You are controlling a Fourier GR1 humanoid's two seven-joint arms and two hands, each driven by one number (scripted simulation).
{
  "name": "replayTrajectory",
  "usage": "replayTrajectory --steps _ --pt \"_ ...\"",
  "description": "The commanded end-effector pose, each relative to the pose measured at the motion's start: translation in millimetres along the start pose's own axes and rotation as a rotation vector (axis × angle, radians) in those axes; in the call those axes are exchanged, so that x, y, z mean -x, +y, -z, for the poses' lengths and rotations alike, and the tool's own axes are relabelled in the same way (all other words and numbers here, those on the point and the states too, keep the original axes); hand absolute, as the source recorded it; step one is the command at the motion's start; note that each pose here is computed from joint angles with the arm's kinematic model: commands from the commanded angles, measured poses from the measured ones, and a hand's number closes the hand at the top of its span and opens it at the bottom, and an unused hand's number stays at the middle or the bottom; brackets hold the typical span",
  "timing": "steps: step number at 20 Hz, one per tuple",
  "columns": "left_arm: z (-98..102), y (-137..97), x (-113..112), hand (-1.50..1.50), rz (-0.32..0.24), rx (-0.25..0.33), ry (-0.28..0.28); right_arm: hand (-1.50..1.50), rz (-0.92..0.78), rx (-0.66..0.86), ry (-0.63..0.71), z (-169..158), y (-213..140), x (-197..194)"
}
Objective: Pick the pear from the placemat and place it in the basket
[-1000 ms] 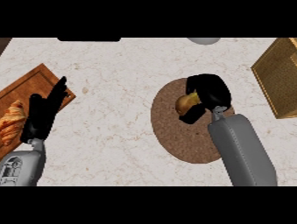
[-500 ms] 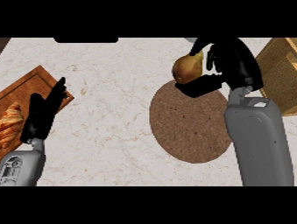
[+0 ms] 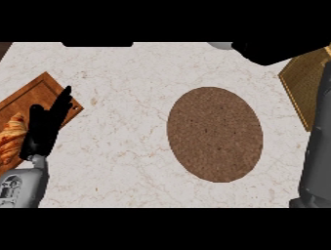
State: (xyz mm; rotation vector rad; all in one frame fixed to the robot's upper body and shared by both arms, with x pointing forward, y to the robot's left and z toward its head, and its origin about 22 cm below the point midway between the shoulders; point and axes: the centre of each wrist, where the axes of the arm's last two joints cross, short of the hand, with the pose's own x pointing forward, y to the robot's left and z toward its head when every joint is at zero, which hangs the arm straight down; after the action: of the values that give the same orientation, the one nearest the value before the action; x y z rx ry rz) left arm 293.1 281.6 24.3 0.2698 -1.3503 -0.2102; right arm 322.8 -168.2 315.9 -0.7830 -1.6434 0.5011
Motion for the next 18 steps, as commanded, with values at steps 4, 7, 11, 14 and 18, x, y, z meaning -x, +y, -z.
replayTrajectory --steps 4,7,11,14,18 --pt "0 12 -16 0.0 -0.004 0.017 0.0 1.5 -0.035 0.113 0.067 26 -51 -9" --pt "-2 10 -14 0.0 -0.015 0.007 -0.012 1.5 -0.178 0.137 0.116 38 -78 1" --pt "9 3 -19 0.0 -0.003 0.011 -0.009 1.5 -0.44 0.124 0.197 52 -79 20" --pt "6 3 -16 0.0 0.001 0.02 -0.009 1.5 -0.534 0.128 0.29 64 -102 23" --pt "-1 -6 3 0.0 -0.01 0.0 0.0 1.5 -0.55 0.103 0.337 78 -128 57"
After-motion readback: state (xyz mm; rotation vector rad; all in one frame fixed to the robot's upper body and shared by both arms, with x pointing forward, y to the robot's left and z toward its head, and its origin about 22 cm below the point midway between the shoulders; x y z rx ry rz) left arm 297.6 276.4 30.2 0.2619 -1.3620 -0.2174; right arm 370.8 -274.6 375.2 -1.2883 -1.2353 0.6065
